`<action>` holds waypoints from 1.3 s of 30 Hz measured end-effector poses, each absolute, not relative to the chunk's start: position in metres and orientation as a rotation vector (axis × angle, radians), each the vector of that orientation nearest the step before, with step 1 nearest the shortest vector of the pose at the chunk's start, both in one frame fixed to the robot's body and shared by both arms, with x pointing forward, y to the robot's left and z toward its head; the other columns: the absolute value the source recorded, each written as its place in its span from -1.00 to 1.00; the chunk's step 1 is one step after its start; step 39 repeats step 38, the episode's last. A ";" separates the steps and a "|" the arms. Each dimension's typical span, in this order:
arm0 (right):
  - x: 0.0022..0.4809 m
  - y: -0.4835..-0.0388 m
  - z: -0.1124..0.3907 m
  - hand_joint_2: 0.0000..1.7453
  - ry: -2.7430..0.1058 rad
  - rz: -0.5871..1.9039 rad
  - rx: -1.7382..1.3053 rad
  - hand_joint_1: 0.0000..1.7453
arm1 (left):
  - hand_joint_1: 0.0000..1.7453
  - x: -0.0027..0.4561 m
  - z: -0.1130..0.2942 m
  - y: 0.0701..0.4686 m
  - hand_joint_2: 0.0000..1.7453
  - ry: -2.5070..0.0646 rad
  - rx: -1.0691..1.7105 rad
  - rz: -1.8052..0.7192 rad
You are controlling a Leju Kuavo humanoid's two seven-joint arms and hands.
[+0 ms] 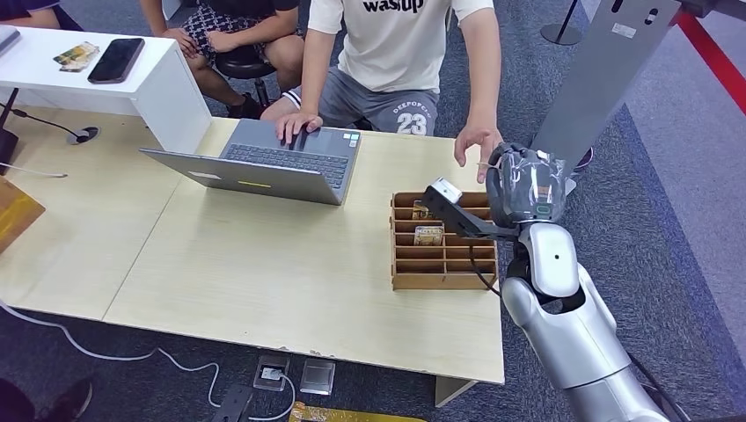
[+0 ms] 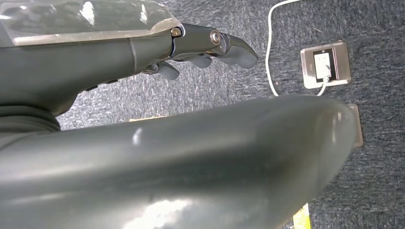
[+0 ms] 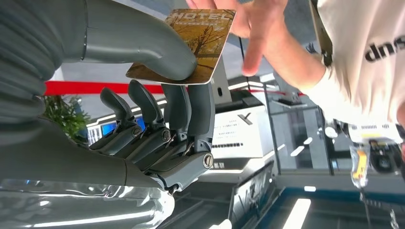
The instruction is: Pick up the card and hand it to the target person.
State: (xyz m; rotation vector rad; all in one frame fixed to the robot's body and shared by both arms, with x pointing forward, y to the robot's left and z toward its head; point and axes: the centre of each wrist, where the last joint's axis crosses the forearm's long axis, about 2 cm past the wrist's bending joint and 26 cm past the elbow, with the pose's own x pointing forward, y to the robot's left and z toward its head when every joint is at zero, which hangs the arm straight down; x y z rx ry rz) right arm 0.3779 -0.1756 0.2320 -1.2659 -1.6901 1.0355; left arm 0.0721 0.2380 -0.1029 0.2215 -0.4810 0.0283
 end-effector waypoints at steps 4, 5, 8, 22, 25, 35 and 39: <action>0.382 -0.175 0.244 1.00 -1.721 1.025 -1.285 0.76 | -1.00 0.072 -0.103 0.238 -1.00 -0.481 0.221 0.025; 0.383 -0.175 0.247 1.00 -1.727 1.024 -1.291 0.74 | -1.00 0.072 -0.103 0.238 -1.00 -0.482 0.221 0.023; 0.388 -0.175 0.254 1.00 -1.743 1.028 -1.311 0.72 | -1.00 0.072 -0.103 0.238 -1.00 -0.486 0.219 0.015; 0.421 -0.164 0.245 1.00 -1.632 1.142 -1.347 -1.00 | -1.00 0.073 -0.103 0.238 -1.00 -0.479 0.218 0.007; 0.422 -0.161 0.236 1.00 -1.581 1.189 -1.330 -1.00 | -1.00 0.073 -0.103 0.238 -1.00 -0.479 0.218 0.007; 0.422 -0.156 0.220 1.00 -1.531 1.237 -1.296 -1.00 | -1.00 0.073 -0.103 0.238 -1.00 -0.479 0.218 0.007; 0.422 -0.156 0.219 1.00 -1.536 1.229 -1.289 -1.00 | -1.00 0.073 -0.103 0.238 -1.00 -0.478 0.218 0.008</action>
